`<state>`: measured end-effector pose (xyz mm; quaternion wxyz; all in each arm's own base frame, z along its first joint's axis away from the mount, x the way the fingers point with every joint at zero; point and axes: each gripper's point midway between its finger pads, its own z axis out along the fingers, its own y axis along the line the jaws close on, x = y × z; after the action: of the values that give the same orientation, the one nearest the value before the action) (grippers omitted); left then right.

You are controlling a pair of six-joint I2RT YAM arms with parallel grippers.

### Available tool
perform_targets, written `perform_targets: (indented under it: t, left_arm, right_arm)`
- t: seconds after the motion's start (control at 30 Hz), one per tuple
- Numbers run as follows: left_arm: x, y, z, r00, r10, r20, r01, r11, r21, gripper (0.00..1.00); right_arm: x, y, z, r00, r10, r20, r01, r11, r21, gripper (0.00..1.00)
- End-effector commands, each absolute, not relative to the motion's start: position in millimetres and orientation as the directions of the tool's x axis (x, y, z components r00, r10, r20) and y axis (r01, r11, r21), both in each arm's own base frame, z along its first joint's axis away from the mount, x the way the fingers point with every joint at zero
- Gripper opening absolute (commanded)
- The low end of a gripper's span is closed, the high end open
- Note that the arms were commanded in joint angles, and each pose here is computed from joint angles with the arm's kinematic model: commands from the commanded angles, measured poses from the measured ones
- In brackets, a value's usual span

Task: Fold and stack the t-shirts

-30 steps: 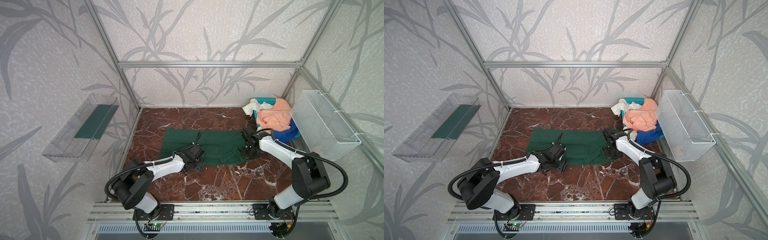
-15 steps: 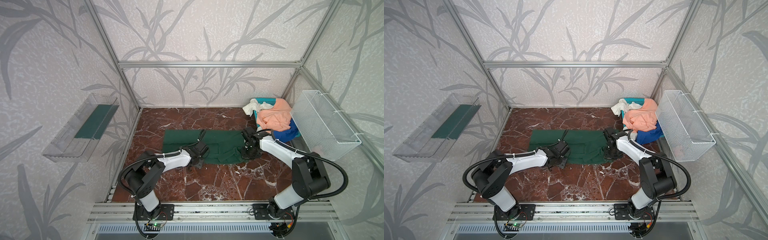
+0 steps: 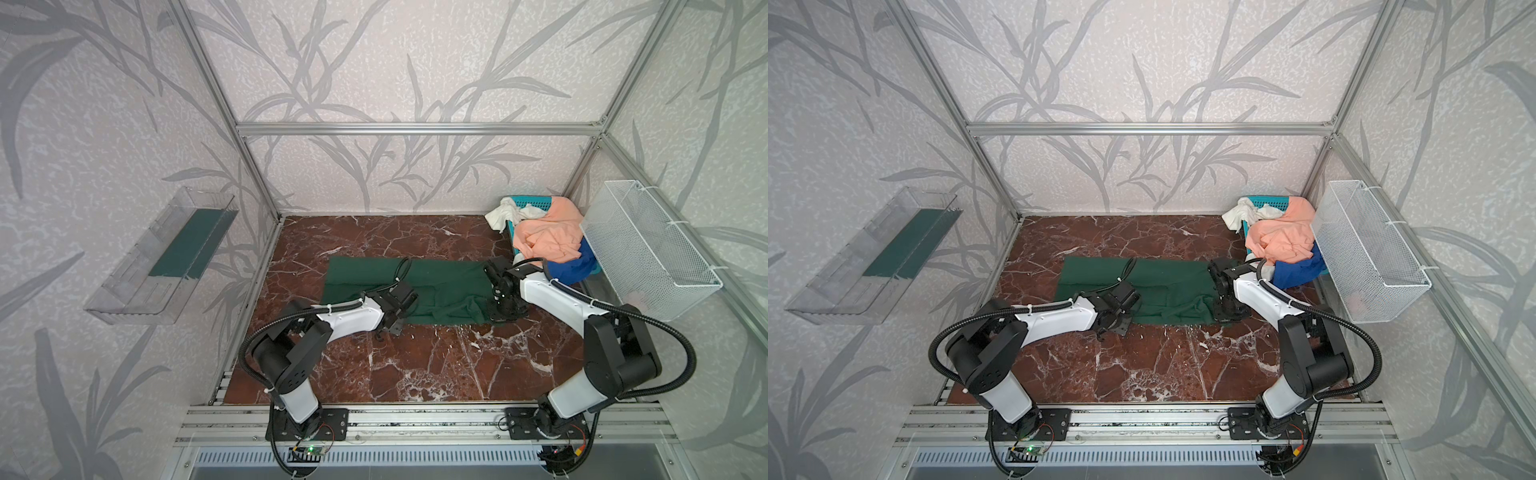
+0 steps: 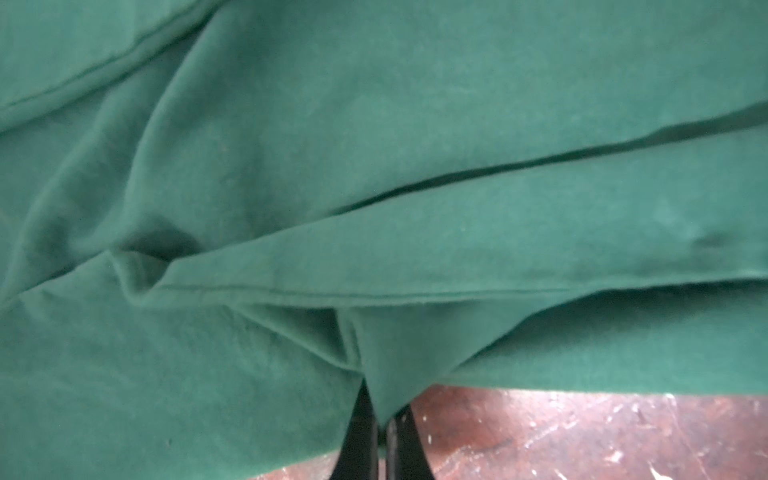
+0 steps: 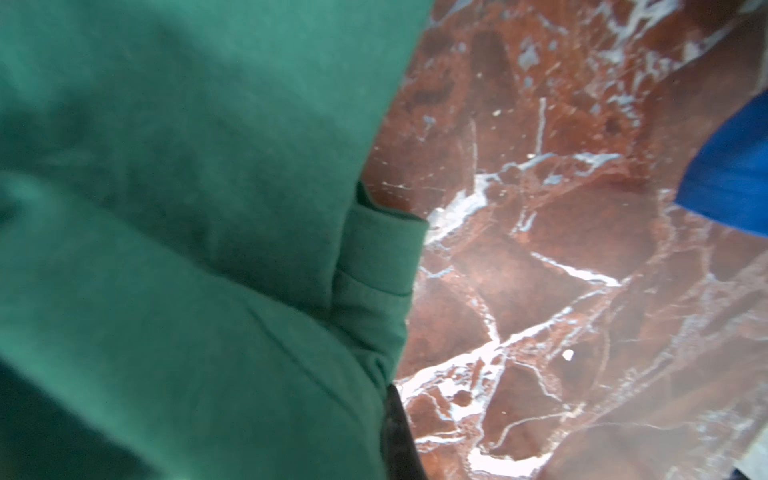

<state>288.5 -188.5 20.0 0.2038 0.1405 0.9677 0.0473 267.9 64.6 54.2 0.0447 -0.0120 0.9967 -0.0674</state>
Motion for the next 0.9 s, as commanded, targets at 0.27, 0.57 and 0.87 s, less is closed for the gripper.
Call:
perform_targets:
  t: [0.27, 0.57, 0.87]
  left_arm:
    - [283, -144, 24, -0.894, 0.238, -0.379, 0.156, 0.959, 0.236, 0.0]
    - [281, -140, 22, -0.894, 0.243, -0.376, 0.154, 0.955, 0.252, 0.0]
    - [274, -127, 25, -0.891, 0.244, -0.382, 0.14, 0.95, 0.28, 0.0]
  right_arm:
    - [273, 28, 76, -0.988, -0.019, -0.151, 0.029, 0.95, -0.311, 0.0]
    - [282, 17, 81, -0.986, -0.027, -0.162, 0.039, 0.919, -0.391, 0.0]
    - [280, -5, 85, -0.985, -0.007, -0.17, 0.082, 0.853, -0.515, 0.0]
